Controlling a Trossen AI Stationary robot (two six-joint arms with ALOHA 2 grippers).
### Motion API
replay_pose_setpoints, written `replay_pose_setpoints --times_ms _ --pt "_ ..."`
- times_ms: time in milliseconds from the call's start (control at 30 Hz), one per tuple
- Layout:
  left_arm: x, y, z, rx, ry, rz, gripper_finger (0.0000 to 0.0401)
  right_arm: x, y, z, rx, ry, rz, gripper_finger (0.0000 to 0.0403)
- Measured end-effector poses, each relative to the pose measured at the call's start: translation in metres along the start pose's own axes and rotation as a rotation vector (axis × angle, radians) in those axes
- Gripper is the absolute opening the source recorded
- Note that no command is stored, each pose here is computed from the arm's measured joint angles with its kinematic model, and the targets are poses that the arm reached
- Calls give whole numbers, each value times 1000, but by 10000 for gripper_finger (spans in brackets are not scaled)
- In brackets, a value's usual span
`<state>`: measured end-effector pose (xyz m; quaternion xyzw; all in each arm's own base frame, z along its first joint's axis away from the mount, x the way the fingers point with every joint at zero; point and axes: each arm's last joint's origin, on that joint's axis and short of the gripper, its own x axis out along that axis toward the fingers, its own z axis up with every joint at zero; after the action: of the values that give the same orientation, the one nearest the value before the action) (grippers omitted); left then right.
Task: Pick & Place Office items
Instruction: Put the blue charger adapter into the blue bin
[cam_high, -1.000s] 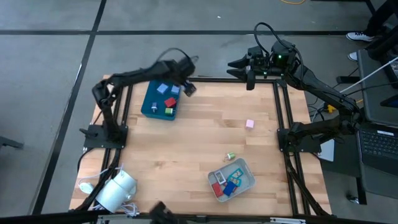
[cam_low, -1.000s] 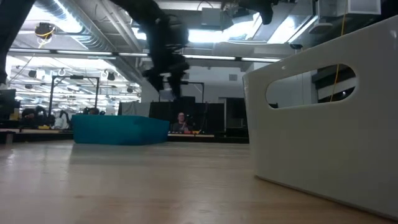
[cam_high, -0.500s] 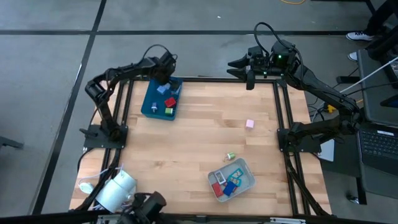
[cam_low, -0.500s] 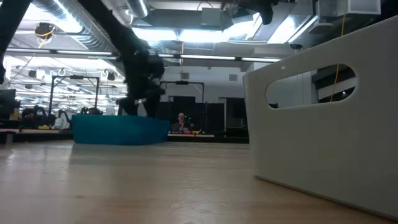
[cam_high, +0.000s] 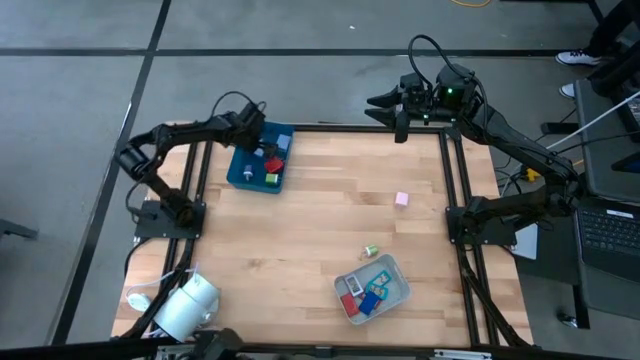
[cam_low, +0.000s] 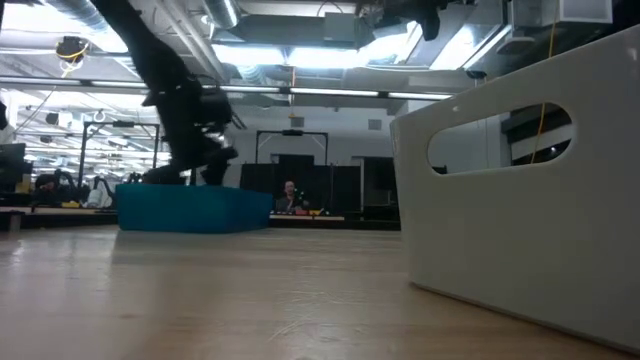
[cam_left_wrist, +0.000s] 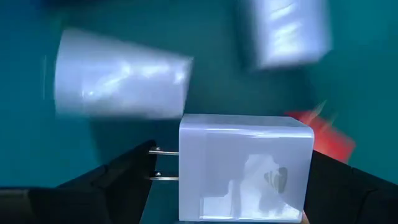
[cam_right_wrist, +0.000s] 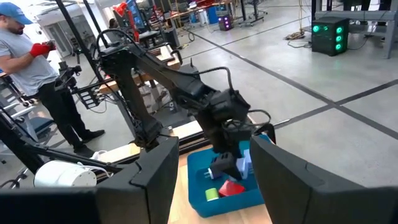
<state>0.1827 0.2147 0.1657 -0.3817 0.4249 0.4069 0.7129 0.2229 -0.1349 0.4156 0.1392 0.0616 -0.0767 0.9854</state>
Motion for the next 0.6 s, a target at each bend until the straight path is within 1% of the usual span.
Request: replay_pose_setpoints --times_ms 67,100,167,333,400,433,500,533,600 --pt "0 9 -11 -13 38 21 323 0 0 0 0 0 0 204" --pt "-2 11 -13 -19 34 19 323 0 0 0 0 0 0 204" --pt "-7 14 -15 -21 13 15 323 0 0 0 0 0 0 204" --pt "-7 19 -22 -26 22 30 323 0 0 0 0 0 0 204" --pt "-8 20 -21 -53 13 47 323 0 0 0 0 0 0 204" --pt "-8 20 -21 -68 5 49 332 0 0 0 0 0 0 204" --pt "-8 20 -19 -83 -17 41 369 0 0 0 0 0 0 204" --pt "-8 19 -17 -83 -23 33 380 0 0 0 1 0 0 204" --pt "-10 17 -14 -85 -30 11 379 0 0 0 6 0 0 204"
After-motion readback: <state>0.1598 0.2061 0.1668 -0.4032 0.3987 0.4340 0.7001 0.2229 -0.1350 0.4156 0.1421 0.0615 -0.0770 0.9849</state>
